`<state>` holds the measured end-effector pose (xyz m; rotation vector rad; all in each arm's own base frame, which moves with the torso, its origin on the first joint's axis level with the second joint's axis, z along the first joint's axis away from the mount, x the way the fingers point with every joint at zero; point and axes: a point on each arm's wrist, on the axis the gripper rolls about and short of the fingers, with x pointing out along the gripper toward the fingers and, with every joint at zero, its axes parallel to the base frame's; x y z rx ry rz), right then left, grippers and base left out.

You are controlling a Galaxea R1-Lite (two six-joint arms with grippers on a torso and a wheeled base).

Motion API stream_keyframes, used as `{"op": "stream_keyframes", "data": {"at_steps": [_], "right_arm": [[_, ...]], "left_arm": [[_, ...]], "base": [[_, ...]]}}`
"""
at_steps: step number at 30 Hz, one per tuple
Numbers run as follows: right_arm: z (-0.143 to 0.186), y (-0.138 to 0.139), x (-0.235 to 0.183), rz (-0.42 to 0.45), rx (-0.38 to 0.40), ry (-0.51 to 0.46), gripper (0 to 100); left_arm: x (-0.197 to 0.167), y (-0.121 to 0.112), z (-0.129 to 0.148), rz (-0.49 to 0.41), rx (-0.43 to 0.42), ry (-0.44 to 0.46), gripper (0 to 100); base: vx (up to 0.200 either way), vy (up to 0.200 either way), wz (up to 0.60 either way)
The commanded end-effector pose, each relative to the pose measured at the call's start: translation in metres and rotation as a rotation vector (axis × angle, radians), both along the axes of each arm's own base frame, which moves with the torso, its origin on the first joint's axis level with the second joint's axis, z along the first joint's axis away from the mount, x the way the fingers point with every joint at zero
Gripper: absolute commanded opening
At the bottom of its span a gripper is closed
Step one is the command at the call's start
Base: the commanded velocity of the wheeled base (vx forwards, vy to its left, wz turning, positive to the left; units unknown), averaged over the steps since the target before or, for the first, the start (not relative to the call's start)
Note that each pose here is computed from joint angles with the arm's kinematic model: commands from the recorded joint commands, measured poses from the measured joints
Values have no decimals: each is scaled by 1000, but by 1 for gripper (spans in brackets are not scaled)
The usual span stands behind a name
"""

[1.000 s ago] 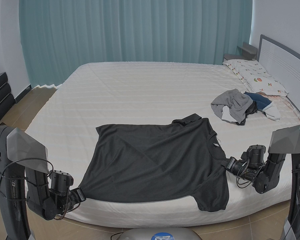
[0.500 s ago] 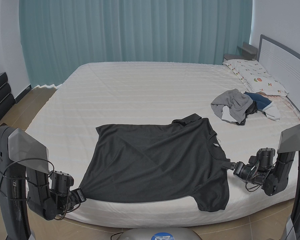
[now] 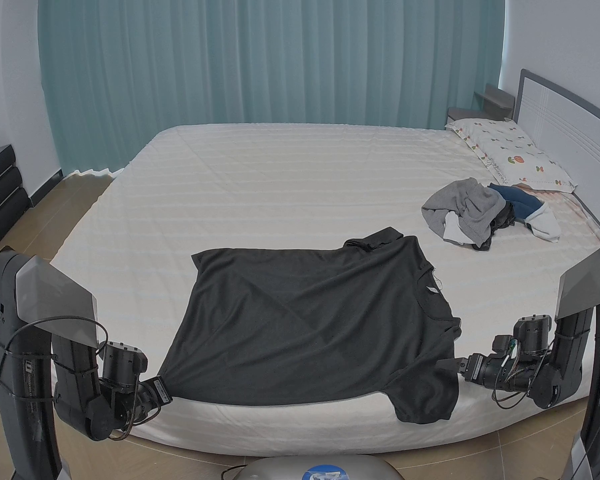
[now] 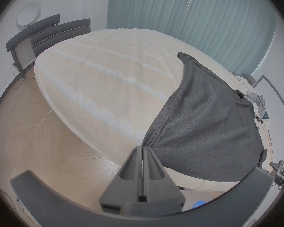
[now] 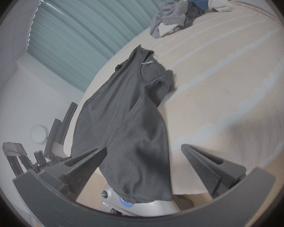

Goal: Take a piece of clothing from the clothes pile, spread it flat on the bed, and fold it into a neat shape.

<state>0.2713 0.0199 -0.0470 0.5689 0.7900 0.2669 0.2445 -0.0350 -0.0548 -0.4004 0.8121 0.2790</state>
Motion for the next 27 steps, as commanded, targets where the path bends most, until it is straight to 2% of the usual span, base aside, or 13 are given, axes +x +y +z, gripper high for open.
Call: {"op": "stream_keyframes", "data": {"at_steps": [1,6,15,20,27], "right_arm": [[-7,4,0,13,-2,19,0],[-8,1,-7,14,-20,43,0],[4,-30,-48,-10,-101,83,0],[5,-38,-69,9,-109,107,0],[1,-40,-72,0,-119,148,0]], "left_arm": [[1,0,0,1,-1,-3,0],[0,0,1,-6,-9,-1,0],[-3,0,0,-7,-6,9,0],[-9,0,0,-19,4,33,0],[-21,-5,-2,-55,17,79,0]], "base": [[0,0,0],[0,0,0],[0,0,0],[0,0,0],[0,0,0]]}}
